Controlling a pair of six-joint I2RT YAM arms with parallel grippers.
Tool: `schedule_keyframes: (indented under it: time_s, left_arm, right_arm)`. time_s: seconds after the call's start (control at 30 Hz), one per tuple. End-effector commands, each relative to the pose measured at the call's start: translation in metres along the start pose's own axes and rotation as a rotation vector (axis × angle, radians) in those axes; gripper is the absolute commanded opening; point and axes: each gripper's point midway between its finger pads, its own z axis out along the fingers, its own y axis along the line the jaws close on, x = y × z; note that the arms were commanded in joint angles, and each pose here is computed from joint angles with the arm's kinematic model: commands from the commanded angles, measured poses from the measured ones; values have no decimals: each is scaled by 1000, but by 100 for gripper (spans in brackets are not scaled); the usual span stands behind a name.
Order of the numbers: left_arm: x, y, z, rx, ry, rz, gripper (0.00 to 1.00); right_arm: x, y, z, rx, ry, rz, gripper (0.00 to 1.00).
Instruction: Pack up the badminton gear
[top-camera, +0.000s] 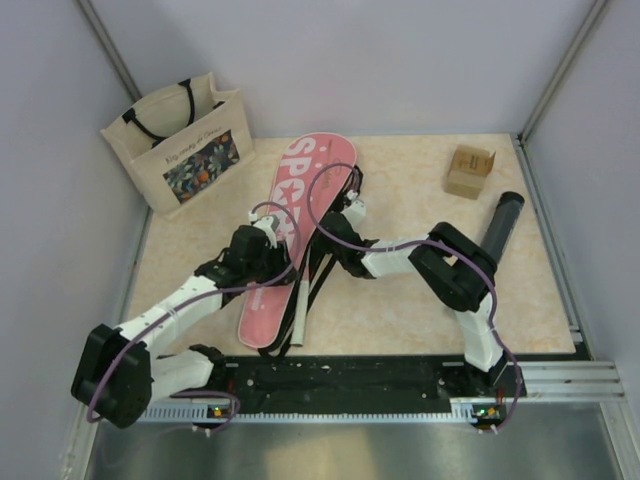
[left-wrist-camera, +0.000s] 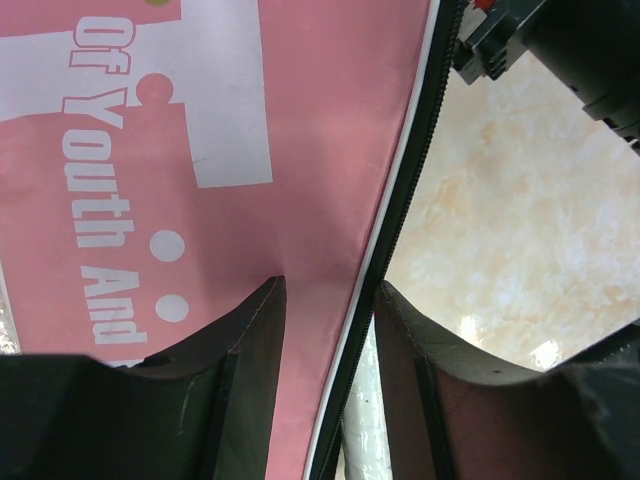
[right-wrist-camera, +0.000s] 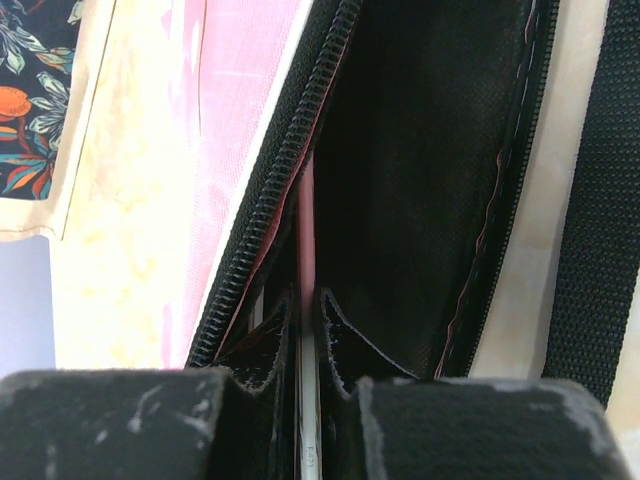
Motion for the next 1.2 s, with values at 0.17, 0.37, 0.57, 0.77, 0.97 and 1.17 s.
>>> schedule_keyframes:
  time_s: [0.17, 0.37, 0.57, 0.77, 0.97, 1.17]
  left_arm:
    - [3, -8, 11, -25, -15, 61, 48]
    - [6, 5, 21, -120, -21, 77, 47]
    - [0, 4, 20, -129, -41, 70, 16]
    - [-12, -20, -1, -20, -116, 2, 0]
    - [-18, -37, -19, 62, -155, -78, 0]
    - [-12, -46, -23, 136, -164, -206, 0]
  right_arm:
    - [-14, 16, 6, -64, -41, 87, 3]
    - [-15, 15, 5, -73, -38, 112, 3]
    - [-18, 16, 6, -85, -41, 159, 3]
    - [-28, 18, 8, -102, -74, 238, 3]
    - [-33, 20, 14, -117, -103, 312, 2]
    - [-41, 24, 22, -151, -170, 401, 1]
